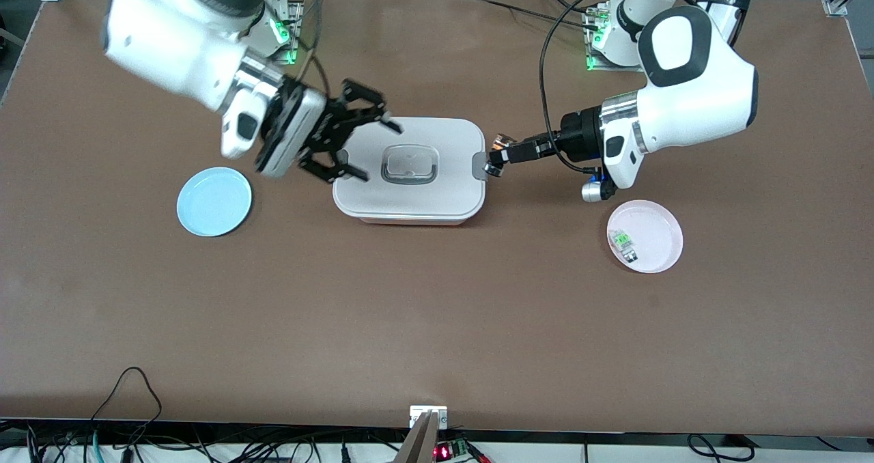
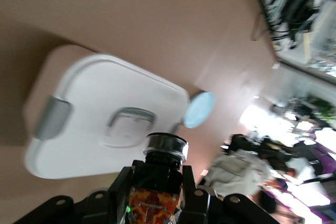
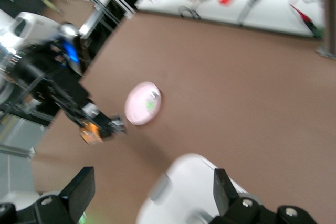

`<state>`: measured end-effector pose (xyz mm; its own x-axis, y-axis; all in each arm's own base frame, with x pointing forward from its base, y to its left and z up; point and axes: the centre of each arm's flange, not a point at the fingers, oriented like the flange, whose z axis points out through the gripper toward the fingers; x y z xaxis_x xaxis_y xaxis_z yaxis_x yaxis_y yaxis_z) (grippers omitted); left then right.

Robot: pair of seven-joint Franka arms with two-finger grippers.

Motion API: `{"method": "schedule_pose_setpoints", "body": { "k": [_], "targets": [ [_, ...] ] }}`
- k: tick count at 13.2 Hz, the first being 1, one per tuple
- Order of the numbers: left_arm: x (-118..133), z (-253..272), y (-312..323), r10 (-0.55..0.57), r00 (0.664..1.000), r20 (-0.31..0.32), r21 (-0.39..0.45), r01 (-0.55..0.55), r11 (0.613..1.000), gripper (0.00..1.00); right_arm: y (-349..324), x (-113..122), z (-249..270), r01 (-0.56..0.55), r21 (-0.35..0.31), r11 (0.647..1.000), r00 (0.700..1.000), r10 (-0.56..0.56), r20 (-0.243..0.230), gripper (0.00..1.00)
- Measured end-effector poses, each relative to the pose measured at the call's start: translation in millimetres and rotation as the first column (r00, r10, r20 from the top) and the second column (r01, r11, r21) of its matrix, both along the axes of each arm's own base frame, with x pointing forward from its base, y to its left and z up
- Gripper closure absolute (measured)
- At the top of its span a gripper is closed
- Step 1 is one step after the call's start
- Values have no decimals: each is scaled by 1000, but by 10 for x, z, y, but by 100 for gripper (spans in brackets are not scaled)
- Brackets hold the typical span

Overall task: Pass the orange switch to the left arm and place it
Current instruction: 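Carry the switch to the white plate while the right gripper withdraws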

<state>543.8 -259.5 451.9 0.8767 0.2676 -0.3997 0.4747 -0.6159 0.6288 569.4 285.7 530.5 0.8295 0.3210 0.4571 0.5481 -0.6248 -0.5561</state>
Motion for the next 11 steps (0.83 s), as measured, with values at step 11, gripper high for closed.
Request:
{"method": "schedule_pose_setpoints", "body": {
  "k": [11],
  "targets": [
    [274,-1311,1822,-336,941,-49,633,290,718,57,-1761,146,-548,23,-630,776,939,-232,-252,0]
  ]
}}
